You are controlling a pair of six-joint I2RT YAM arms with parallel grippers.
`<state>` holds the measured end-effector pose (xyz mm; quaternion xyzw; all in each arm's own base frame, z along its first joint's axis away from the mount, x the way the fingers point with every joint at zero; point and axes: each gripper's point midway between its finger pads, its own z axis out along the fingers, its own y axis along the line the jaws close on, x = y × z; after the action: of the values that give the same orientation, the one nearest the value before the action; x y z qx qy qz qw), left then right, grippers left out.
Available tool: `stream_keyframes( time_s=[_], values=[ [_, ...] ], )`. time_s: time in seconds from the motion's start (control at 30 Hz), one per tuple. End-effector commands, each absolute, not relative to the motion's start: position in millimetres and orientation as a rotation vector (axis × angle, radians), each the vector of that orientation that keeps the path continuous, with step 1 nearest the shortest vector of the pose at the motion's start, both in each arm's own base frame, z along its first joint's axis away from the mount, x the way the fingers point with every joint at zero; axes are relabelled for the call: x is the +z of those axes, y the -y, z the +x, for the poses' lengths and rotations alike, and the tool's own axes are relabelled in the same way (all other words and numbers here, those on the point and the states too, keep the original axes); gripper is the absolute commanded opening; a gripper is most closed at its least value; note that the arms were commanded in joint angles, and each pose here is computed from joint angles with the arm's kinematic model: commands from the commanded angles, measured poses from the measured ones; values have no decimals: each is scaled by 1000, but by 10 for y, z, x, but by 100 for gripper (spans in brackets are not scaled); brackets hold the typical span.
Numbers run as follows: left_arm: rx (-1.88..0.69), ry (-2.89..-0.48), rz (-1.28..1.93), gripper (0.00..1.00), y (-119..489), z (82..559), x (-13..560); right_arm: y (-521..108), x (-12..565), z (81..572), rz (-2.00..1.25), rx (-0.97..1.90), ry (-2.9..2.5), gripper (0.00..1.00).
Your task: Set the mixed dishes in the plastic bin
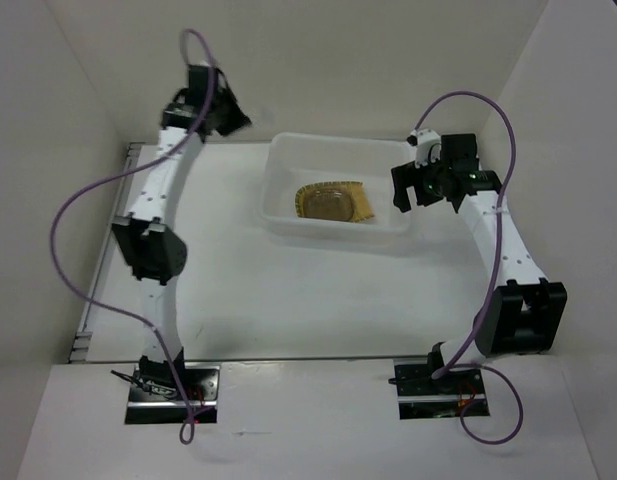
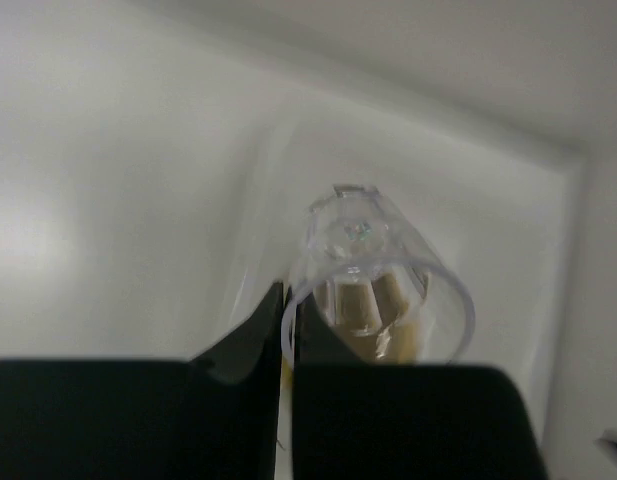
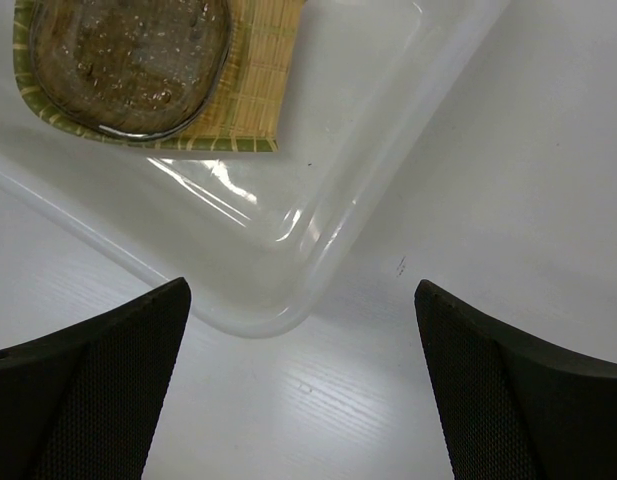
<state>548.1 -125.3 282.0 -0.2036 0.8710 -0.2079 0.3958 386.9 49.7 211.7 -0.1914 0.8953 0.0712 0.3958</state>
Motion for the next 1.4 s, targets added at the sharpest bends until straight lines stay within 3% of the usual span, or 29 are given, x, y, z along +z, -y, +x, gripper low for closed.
stream_keyframes(
  time_s=[0.0,0.13,0.17,0.2,0.37,0.73,1.0,1.37],
  values=[
    [-539,-2190,-306,0,1646,5518,3066,-542,2334,3872,-487,186,-2194,97],
    [-447,-2276,-274,0,1684,5606,2587,-525,2366,3830,-482,174,-2186,97],
    [-401,-2391,-252,0,1786,5563,2153,-509,2364,3833,-478,163,-2188,97],
    [-441,-2283,-212,0,1863,5582,2535,-507,2364,3804,-478,163,-2186,97],
    [-358,-2448,-195,0,2019,5457,1912,-506,2282,3775,-479,167,-2206,97],
    [-93,-2617,-157,0,2265,5145,1187,-487,2247,3790,-485,154,-2215,97],
    [-35,-2598,-243,0,2104,5263,1064,-469,2250,3819,-490,139,-2215,97],
    [-202,-2333,-356,0,2091,5695,1798,-358,2149,3760,-473,90,-2251,97]
  ],
)
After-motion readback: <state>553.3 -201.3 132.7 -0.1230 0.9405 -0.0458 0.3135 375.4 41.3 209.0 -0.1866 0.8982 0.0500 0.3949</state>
